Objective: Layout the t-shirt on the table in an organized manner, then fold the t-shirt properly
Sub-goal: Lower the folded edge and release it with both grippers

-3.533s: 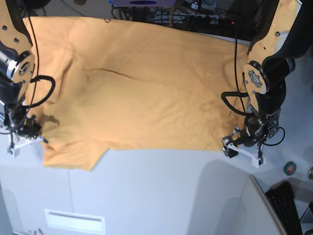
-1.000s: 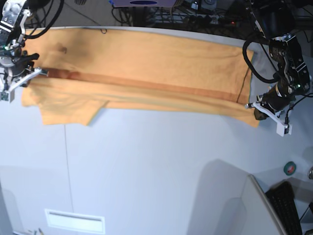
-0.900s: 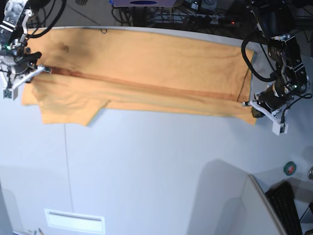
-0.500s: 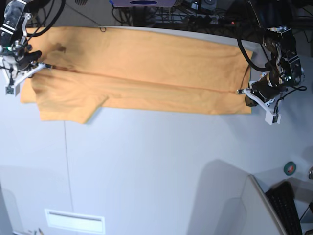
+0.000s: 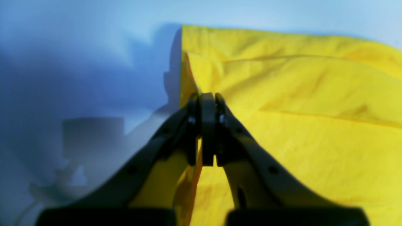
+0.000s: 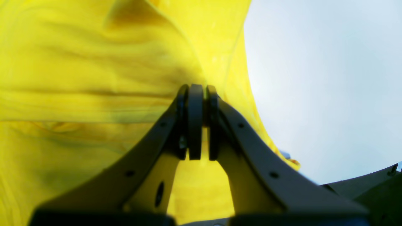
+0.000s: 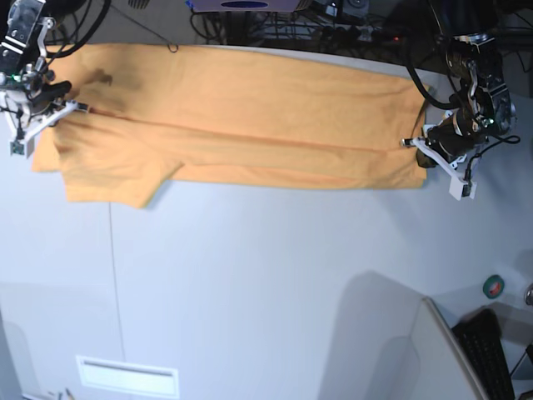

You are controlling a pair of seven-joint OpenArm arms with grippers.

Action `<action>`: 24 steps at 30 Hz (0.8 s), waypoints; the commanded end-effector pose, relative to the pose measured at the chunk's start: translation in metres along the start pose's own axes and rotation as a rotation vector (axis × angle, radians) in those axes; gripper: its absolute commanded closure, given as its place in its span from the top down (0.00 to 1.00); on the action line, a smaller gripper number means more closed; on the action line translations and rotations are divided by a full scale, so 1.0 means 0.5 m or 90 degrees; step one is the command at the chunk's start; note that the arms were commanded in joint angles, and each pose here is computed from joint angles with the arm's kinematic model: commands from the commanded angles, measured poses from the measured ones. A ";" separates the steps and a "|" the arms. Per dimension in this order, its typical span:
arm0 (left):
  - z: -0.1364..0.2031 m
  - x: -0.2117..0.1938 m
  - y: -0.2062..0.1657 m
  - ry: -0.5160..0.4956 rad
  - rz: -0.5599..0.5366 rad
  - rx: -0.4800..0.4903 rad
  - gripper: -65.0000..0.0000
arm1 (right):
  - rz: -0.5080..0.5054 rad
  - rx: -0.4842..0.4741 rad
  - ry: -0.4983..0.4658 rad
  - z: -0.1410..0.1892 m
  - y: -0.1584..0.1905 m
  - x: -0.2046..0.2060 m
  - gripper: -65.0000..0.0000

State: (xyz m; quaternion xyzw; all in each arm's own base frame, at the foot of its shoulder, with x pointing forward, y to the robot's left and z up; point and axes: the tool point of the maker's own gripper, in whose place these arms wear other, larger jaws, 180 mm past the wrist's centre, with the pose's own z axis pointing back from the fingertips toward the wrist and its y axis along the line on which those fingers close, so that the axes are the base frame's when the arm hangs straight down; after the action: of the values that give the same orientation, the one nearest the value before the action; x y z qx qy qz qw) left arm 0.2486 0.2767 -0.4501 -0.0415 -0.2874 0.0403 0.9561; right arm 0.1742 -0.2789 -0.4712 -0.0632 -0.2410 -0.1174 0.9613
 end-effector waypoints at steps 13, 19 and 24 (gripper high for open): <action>0.092 0.116 0.036 -0.129 -0.027 0.047 0.58 | 0.009 -0.051 -0.082 0.078 -0.040 0.080 0.14; 0.081 0.117 -0.055 -0.145 -0.031 -0.003 0.50 | 0.001 -0.034 -0.132 0.106 0.000 0.120 0.06; -0.009 0.048 -0.142 -0.068 -0.018 -0.082 0.00 | 0.039 0.046 -0.118 0.062 0.103 0.134 0.00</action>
State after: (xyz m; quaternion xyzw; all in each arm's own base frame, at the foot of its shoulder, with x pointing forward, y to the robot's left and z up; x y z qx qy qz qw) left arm 0.2629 0.1989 -0.4469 -0.1067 -0.3149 0.0099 0.9431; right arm 0.2246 -0.2290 -0.4248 -0.0338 -0.3144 -0.0731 0.9459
